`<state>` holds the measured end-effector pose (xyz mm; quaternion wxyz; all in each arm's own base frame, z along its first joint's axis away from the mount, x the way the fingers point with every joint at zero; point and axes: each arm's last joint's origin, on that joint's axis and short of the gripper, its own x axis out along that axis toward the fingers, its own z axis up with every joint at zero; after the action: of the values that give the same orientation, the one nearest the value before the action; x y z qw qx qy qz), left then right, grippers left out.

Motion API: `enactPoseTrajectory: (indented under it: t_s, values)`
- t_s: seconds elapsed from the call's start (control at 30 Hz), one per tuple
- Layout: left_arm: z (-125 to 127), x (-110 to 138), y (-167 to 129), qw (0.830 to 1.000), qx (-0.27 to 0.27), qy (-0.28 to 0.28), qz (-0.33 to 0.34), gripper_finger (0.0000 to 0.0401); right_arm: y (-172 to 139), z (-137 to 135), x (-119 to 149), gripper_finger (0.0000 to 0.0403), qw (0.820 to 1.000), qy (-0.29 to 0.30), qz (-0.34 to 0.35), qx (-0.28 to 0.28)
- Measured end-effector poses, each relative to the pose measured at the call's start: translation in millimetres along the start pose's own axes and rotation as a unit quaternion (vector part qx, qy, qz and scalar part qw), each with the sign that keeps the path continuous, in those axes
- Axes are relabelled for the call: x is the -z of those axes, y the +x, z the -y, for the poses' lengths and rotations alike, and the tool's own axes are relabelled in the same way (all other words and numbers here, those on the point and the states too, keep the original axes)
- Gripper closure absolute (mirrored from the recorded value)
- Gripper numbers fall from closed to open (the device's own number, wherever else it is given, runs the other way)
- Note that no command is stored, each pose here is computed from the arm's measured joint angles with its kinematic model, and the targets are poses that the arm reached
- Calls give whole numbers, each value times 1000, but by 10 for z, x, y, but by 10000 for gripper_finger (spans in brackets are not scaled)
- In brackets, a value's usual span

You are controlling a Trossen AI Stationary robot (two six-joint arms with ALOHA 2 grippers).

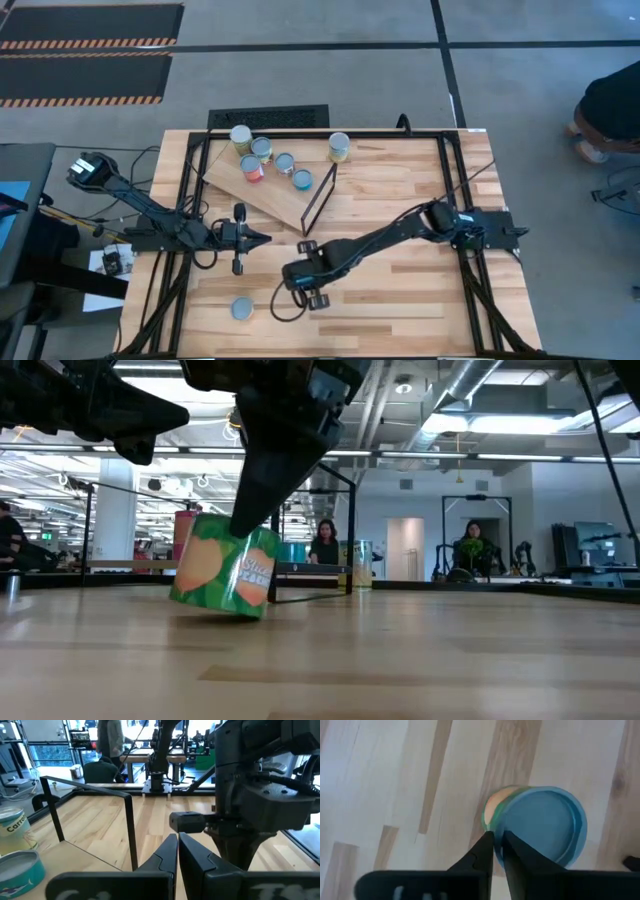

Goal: Pick and place cans onto a shelf
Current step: Put the canned peaches on the shelf

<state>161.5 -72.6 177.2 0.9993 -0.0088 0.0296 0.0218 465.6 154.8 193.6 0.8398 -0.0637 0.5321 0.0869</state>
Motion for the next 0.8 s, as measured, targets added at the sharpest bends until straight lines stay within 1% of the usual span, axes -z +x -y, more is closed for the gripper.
enactPoseTrajectory:
  t_s: [0.1,0.17,0.23,0.3,0.37,0.43,0.5,0.57,0.6,0.63,0.67,0.73,0.8]
  values:
    - [0,9,0,1000,0,3,-4,395,-10,0,-3,319,1000,0,1,7]
    - [1,18,0,1000,2,5,-8,395,-99,-15,1,304,1000,-3,-1,12]
    - [5,23,0,1000,11,6,-11,395,-289,-58,-26,289,1000,-8,16,15]
    - [12,28,0,1000,22,8,-14,395,-520,-138,-41,276,999,-28,33,19]
    - [18,27,-1,999,32,7,-14,395,-709,-237,-5,272,998,-51,31,24]
    - [26,29,-1,999,43,8,-15,395,-825,-355,68,283,996,-76,33,21]
    - [41,31,-7,998,54,8,-16,395,-896,-445,197,313,995,-94,25,24]
    - [61,33,-18,998,60,9,-16,395,-938,-500,362,352,996,-89,23,23]
    - [72,35,-24,998,63,9,-17,395,-933,-516,456,375,996,-78,24,23]
    - [83,40,-26,998,66,9,-18,395,-914,-516,552,387,997,-65,32,22]
    - [95,47,-26,997,69,9,-21,395,-884,-512,643,391,997,-52,47,19]
    - [130,40,-5,997,73,13,-27,395,-819,-487,833,386,996,-32,85,13]
    - [182,11,47,996,76,17,-32,395,-764,-447,1000,383,989,-19,144,3]
